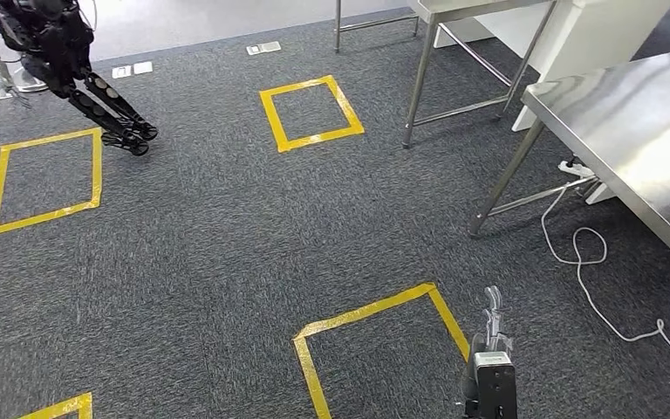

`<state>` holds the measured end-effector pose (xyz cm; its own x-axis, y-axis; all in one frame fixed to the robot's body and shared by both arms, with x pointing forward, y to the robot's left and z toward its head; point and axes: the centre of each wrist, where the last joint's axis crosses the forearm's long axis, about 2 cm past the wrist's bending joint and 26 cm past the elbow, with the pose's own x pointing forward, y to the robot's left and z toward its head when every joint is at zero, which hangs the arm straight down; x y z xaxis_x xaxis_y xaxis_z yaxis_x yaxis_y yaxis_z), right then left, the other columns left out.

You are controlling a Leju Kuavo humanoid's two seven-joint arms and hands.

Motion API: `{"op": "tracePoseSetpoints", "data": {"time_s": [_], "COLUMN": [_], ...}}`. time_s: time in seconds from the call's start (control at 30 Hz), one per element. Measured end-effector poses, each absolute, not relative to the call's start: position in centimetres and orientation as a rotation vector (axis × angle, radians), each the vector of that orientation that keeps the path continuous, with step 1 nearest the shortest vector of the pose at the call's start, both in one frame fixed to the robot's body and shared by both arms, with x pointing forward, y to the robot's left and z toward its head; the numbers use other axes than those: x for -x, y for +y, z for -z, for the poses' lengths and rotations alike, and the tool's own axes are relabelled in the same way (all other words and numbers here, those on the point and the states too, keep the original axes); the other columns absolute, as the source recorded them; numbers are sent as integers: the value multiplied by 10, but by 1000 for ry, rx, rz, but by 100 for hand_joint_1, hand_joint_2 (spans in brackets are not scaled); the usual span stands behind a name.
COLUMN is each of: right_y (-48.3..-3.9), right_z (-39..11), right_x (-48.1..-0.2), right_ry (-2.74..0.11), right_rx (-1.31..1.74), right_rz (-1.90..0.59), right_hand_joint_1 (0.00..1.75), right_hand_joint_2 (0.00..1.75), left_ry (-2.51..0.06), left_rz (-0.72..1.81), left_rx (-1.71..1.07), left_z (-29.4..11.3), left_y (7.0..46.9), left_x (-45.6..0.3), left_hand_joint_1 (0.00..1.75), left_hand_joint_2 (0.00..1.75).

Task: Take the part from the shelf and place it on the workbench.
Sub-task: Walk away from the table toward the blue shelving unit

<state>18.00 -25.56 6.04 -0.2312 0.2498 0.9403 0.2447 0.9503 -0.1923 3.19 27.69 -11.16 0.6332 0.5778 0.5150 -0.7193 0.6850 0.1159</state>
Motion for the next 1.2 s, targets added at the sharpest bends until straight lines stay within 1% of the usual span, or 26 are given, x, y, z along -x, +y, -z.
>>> {"op": "tracePoseSetpoints", "data": {"time_s": [0.63,0.9,1.2], "right_y": [-252,-255,-256], "right_z": [-58,-51,-53], "right_x": [-182,-168,-164], "right_ry": [-1808,-1771,-1759], "right_rx": [369,385,401], "right_rz": [-5,-11,-8], "right_hand_joint_1": [0,0,0], "right_hand_joint_2": [0,0,0], "left_ry": [-456,-450,-439], "left_rz": [-749,-747,-736], "left_rx": [-333,-332,-330], "left_z": [112,112,112], "left_y": [276,275,275], "left_x": [-30,-29,-25], "left_hand_joint_1": [0,0,0], "left_hand_joint_2": [0,0,0]}}
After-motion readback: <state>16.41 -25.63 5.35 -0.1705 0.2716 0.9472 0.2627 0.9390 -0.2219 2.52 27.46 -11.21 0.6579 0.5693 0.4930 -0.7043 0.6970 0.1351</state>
